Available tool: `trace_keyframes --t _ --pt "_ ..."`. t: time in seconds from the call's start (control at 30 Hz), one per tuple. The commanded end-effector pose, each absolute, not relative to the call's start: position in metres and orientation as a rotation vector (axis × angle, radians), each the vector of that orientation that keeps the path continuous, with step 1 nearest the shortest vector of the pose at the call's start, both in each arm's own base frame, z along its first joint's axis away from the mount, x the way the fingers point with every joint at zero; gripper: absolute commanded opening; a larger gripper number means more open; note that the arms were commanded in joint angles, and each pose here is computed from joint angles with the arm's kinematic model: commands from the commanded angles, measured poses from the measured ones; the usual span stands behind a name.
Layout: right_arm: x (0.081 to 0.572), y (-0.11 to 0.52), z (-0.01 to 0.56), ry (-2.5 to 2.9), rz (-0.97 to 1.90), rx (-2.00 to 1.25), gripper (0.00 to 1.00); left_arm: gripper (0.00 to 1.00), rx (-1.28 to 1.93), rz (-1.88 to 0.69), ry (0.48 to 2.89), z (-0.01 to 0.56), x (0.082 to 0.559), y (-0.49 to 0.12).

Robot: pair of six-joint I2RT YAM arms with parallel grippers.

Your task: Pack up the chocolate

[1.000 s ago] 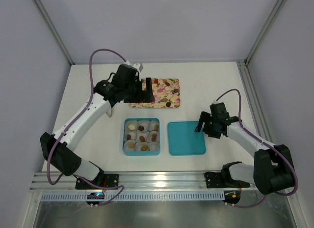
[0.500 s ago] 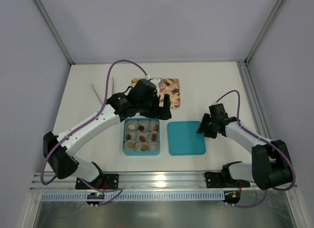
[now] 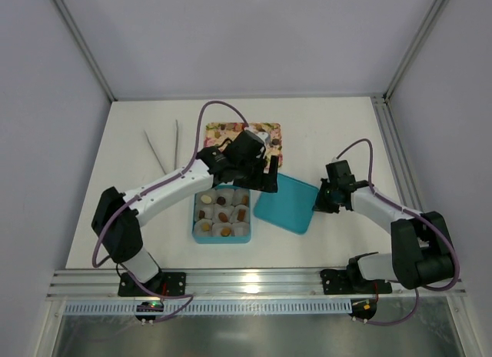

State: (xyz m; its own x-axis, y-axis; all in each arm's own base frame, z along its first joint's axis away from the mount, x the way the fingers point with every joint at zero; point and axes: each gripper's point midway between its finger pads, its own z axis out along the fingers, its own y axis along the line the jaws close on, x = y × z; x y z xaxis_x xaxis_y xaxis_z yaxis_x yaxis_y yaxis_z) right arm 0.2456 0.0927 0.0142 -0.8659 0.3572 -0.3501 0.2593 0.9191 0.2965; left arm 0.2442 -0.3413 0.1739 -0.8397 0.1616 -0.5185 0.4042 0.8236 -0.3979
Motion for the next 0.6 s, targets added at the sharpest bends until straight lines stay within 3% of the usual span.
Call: trace_keyframes --t 0.0,0.43,0.57 --pt "0.234 0.076 0.013 2.719 0.24 0.441 0.04 0.82 0.423 -0.758 2.491 0.183 0.253 -0.36" --pt "0.245 0.063 0.068 2.601 0.316 0.45 0.04 0.72 0.512 -0.668 2.546 0.151 0.278 -0.383" --pt "0.244 0.058 0.08 2.58 0.348 0.459 0.04 0.72 0.535 -0.743 2.591 0.141 0.278 -0.39"
